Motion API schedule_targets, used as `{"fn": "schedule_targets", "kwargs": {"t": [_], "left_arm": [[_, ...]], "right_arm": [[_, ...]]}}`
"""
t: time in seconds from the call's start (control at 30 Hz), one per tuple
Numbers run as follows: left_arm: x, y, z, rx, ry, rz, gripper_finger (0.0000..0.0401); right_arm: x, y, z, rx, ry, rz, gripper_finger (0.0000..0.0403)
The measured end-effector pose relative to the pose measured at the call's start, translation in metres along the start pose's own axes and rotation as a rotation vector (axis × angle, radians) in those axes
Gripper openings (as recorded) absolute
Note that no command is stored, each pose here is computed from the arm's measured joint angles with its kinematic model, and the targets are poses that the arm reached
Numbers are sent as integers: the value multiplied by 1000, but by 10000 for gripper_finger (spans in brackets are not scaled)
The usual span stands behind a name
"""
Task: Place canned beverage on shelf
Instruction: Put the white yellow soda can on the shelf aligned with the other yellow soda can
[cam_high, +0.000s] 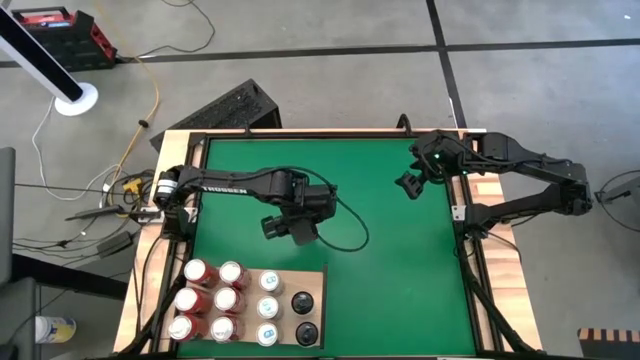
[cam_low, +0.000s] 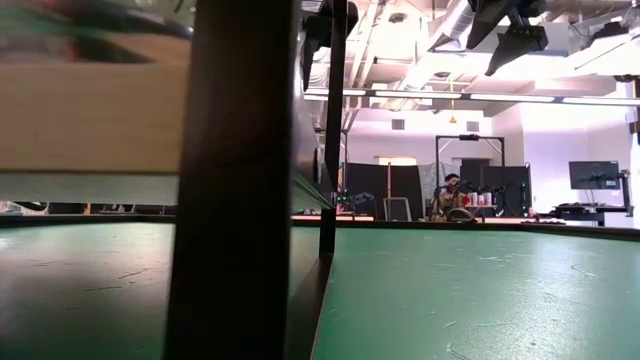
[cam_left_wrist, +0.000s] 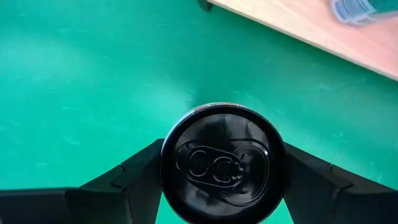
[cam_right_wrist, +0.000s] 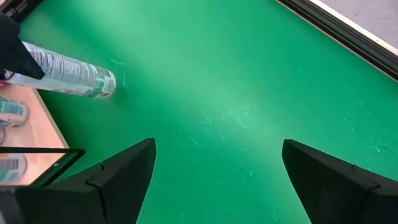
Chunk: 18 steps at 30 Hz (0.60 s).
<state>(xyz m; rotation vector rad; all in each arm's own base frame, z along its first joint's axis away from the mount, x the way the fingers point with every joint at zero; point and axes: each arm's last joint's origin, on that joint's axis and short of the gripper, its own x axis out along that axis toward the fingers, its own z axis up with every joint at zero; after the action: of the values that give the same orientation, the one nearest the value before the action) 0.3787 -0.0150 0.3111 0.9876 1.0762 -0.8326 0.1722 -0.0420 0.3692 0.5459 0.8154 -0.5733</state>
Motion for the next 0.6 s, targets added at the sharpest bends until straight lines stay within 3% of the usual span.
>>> {"fn": "schedule_targets", "kwargs": {"t": [0.33, 0.6], "left_arm": [[0, 2, 2, -85, -73, -9, 261], [0, 3, 0, -86, -67, 5, 286]], "right_arm": [[0, 1, 2, 3, -19, 12, 374], [0, 1, 2, 3, -19, 12, 374]]}}
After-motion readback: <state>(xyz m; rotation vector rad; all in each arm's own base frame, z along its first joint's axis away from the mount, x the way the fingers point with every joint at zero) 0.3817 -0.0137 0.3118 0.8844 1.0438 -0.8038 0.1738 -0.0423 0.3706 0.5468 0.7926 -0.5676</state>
